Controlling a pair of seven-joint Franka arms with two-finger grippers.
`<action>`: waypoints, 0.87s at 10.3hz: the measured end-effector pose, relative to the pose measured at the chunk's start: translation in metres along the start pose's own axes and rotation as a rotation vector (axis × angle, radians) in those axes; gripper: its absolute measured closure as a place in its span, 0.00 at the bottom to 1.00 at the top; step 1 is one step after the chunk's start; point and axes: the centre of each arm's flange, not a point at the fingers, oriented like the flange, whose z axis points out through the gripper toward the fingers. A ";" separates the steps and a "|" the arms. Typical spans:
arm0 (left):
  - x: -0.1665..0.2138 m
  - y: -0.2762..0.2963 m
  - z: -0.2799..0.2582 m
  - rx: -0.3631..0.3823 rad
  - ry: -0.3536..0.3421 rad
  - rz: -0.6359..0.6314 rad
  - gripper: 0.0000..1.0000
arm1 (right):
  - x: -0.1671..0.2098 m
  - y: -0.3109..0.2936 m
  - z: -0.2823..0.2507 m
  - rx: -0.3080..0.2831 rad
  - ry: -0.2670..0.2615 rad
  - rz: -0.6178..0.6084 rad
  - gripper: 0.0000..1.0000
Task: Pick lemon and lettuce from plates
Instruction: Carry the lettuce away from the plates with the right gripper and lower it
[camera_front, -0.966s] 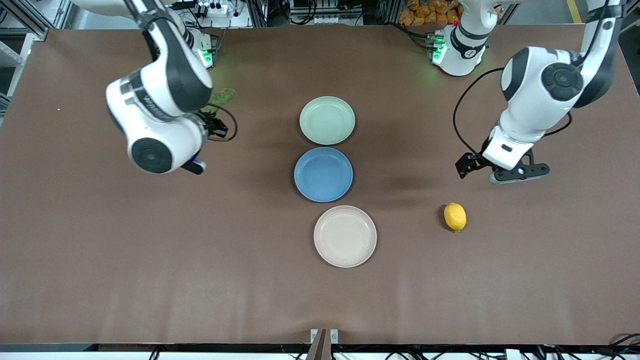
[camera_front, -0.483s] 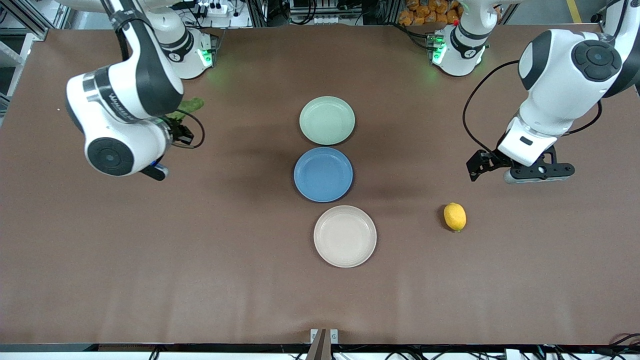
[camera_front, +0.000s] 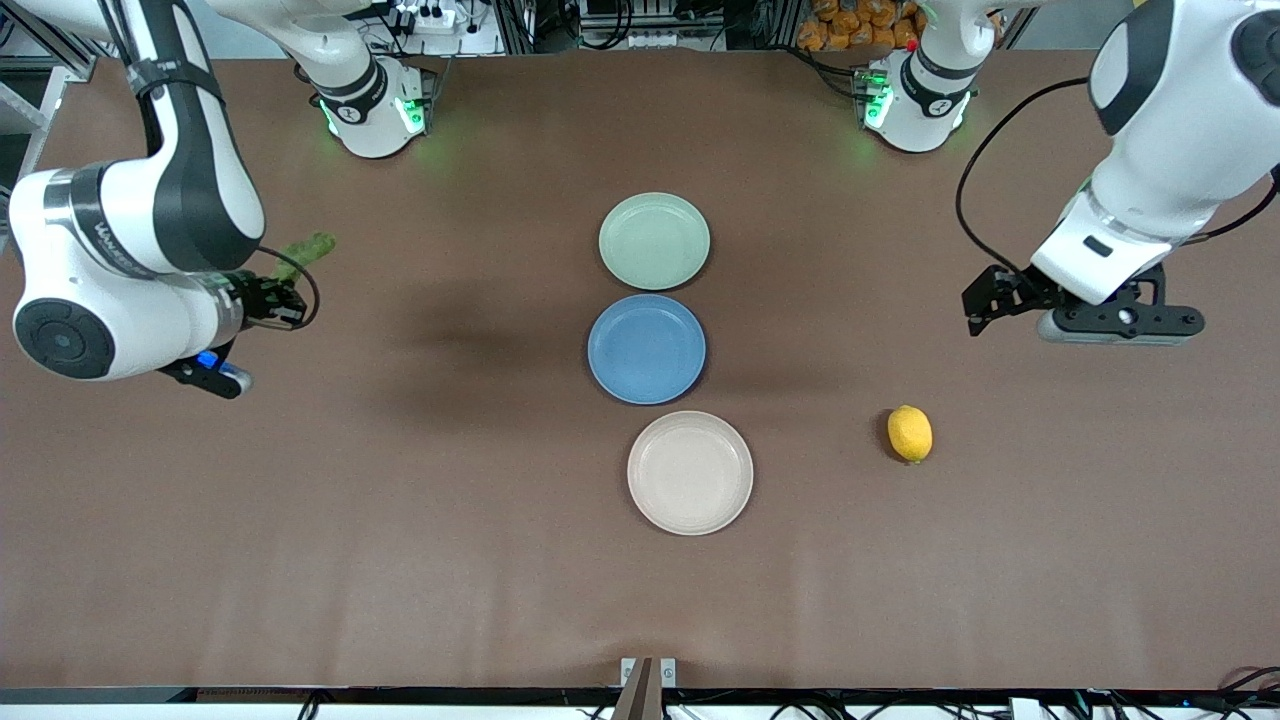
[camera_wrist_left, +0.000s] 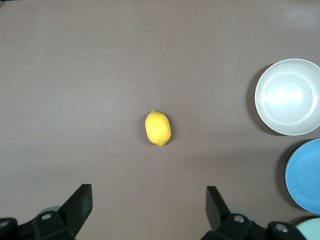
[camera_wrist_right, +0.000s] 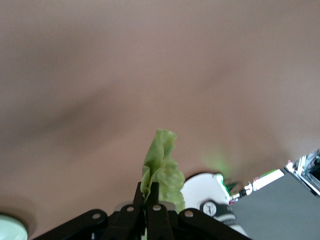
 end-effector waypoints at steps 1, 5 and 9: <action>0.001 0.000 -0.007 0.001 -0.009 0.004 0.00 | 0.014 -0.002 0.013 0.011 0.014 -0.009 0.97; 0.000 -0.004 -0.052 0.007 -0.048 -0.002 0.00 | 0.036 -0.013 0.053 0.030 0.045 -0.023 0.97; -0.009 -0.005 -0.077 0.014 -0.074 -0.005 0.00 | 0.060 -0.005 0.098 0.075 0.096 -0.032 0.97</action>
